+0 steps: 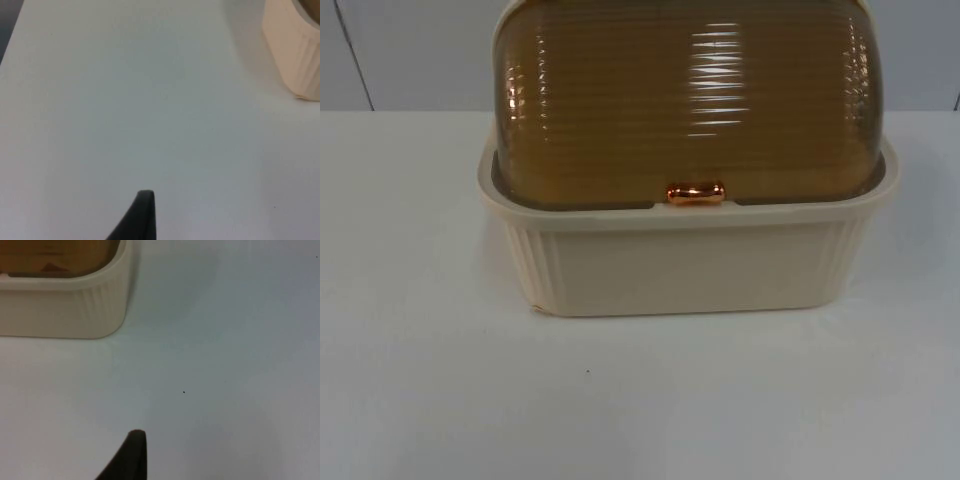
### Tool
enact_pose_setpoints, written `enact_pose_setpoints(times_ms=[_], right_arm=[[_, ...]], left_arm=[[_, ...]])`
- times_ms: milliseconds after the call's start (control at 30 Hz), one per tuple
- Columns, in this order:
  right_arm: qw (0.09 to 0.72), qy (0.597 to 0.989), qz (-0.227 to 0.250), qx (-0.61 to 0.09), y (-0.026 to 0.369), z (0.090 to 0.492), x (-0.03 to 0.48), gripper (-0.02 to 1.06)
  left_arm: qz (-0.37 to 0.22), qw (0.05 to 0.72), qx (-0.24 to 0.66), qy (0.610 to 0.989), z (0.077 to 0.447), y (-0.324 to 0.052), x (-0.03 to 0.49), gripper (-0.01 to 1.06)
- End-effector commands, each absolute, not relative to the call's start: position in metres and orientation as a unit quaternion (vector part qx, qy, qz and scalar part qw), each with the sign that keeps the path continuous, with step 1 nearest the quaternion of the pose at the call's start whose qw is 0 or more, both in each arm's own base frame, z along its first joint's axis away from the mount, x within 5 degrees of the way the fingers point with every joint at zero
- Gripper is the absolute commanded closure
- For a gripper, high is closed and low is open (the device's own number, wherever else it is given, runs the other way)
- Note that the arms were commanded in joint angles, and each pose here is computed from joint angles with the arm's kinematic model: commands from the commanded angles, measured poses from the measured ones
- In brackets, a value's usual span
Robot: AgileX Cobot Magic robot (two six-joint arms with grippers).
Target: Open the box lid with the left hand, place the block into the box with the right hand, then close the box lid with the left hand.
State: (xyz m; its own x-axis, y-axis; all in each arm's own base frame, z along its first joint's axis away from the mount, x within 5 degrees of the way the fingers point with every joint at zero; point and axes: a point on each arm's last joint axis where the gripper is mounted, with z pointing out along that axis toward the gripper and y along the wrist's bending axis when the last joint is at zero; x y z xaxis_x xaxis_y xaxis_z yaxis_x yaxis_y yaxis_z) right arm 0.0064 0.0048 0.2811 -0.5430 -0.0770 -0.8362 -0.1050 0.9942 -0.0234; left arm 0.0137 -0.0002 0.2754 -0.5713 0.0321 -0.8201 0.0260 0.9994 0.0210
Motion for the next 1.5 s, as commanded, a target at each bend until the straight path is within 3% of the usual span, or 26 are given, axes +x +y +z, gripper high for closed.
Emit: enact_pose_setpoints(times_ms=[0, 400, 1467], right_arm=[[0.480, 0.876, 0.015, -0.052, 0.005, 0.281, 0.007, 0.05], [0.480, 0.876, 0.021, -0.047, 0.005, 0.281, 0.007, 0.05], [0.522, 0.851, 0.024, -0.045, 0.005, 0.281, -0.008, 0.05]], left_arm=[[-0.003, 0.463, 0.018, 0.886, 0.274, -0.001, 0.013, 0.00], [-0.003, 0.513, 0.017, 0.858, 0.275, -0.001, -0.005, 0.00], [-0.003, 0.513, 0.017, 0.858, 0.275, -0.001, -0.005, 0.00]])
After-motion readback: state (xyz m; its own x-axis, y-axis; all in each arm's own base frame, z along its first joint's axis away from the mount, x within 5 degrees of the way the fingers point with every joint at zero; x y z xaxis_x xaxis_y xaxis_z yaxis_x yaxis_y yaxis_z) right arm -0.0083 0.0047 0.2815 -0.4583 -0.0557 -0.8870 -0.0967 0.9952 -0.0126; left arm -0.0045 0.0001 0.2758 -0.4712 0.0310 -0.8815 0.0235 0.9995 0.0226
